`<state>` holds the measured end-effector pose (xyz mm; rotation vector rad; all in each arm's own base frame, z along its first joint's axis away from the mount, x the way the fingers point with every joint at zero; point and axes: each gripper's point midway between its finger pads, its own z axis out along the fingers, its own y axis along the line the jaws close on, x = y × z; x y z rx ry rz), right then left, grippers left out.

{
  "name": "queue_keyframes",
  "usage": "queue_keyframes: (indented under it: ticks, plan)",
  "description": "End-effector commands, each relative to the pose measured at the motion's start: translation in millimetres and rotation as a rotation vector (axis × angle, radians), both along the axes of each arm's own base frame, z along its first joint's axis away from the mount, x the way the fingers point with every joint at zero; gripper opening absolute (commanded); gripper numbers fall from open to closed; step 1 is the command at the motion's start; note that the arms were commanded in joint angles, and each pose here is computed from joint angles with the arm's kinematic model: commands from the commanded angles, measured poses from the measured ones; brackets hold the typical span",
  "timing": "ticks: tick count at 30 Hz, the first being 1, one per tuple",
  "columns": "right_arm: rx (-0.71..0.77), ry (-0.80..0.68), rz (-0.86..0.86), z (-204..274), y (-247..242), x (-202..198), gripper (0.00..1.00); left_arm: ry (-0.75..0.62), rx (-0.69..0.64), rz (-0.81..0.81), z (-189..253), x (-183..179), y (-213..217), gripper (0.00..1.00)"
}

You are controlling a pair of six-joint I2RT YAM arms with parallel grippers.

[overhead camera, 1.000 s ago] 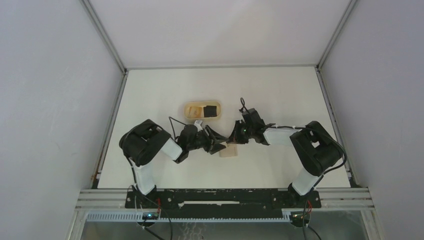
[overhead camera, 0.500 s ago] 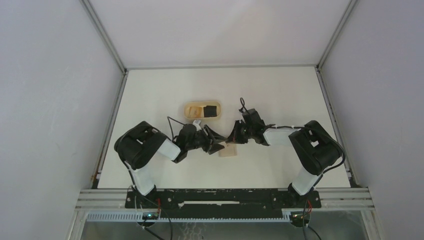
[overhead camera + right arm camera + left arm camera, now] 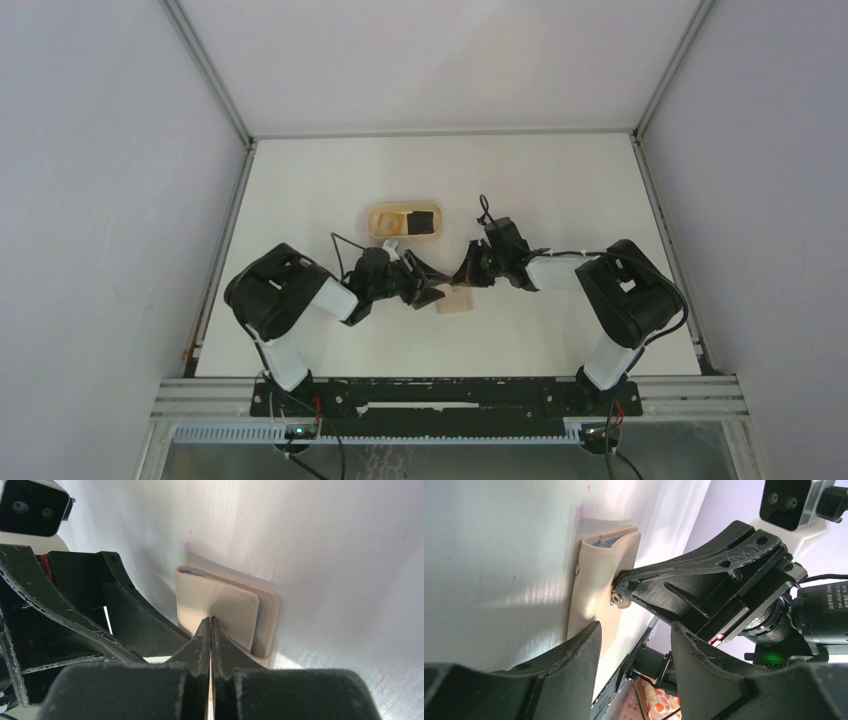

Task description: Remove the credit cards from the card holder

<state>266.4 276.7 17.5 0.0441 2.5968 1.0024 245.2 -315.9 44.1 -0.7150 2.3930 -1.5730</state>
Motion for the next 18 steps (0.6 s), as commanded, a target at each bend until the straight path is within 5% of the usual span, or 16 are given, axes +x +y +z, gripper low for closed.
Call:
queue_keyframes:
  ticks: [1,18]
  plan:
    - [-0.129,0.068,-0.020,-37.0,-22.6,-15.8,0.00,0.016,0.064,0.010,-21.2,-4.8,12.6,0.59]
    - [-0.200,0.049,-0.010,-35.6,-31.2,-22.1,0.00,0.049,0.075,0.049,-29.6,-4.8,17.6,0.59]
